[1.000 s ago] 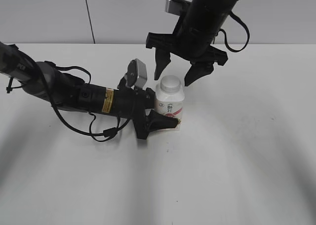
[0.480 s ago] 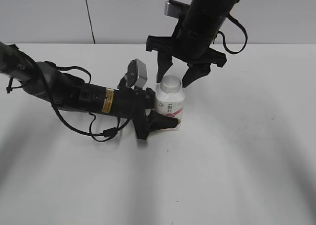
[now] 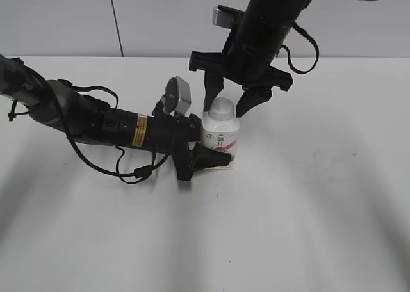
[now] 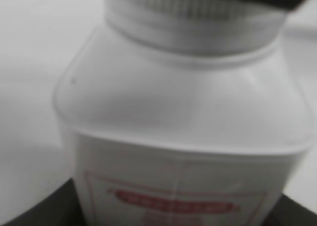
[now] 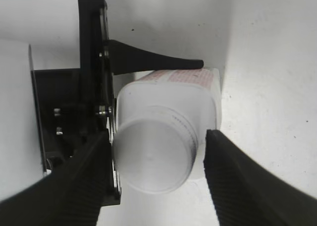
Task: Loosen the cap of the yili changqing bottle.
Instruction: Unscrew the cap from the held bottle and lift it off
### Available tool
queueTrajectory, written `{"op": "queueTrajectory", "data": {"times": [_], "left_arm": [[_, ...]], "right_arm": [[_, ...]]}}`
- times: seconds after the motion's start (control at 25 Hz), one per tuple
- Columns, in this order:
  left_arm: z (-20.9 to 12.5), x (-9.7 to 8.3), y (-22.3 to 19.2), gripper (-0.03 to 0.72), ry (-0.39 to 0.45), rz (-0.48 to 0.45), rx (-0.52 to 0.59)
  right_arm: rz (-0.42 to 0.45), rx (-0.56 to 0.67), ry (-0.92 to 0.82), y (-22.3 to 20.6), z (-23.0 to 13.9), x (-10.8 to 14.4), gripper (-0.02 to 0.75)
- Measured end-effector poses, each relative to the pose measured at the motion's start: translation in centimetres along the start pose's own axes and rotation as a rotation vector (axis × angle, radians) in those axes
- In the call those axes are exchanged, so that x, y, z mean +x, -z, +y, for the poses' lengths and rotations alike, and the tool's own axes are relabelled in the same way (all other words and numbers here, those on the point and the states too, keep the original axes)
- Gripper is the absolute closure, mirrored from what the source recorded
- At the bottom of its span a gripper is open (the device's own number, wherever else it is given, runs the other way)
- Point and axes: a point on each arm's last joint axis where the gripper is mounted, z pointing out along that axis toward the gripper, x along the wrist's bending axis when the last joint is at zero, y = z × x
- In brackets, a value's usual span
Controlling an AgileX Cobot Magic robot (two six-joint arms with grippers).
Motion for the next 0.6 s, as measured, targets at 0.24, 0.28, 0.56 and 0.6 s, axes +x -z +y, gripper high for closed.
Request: {"op": "queueTrajectory", "data": {"times": [0.24, 0.28, 0.56, 0.6], "left_arm": [[0.0, 0.0, 0.0, 0.272, 0.0, 0.0, 0.0], [0.0, 0.0, 0.0, 0.272, 0.0, 0.0, 0.0], [-0.01, 0.0, 0.0, 0.272, 0.0, 0.0, 0.001], [-0.01, 0.0, 0.0, 0.272, 0.0, 0.0, 0.001]], "right_arm": [[0.0, -0.001, 0.0, 0.0, 0.01, 0.0, 0.258], [0.0, 0.0, 0.0, -0.05, 0.01, -0.01, 0.258], [-0.006, 0.012, 0.003, -0.68, 0.06, -0.16, 0.258], [-0.007, 0.012, 0.003, -0.68, 0.06, -0.17, 0.258]]}}
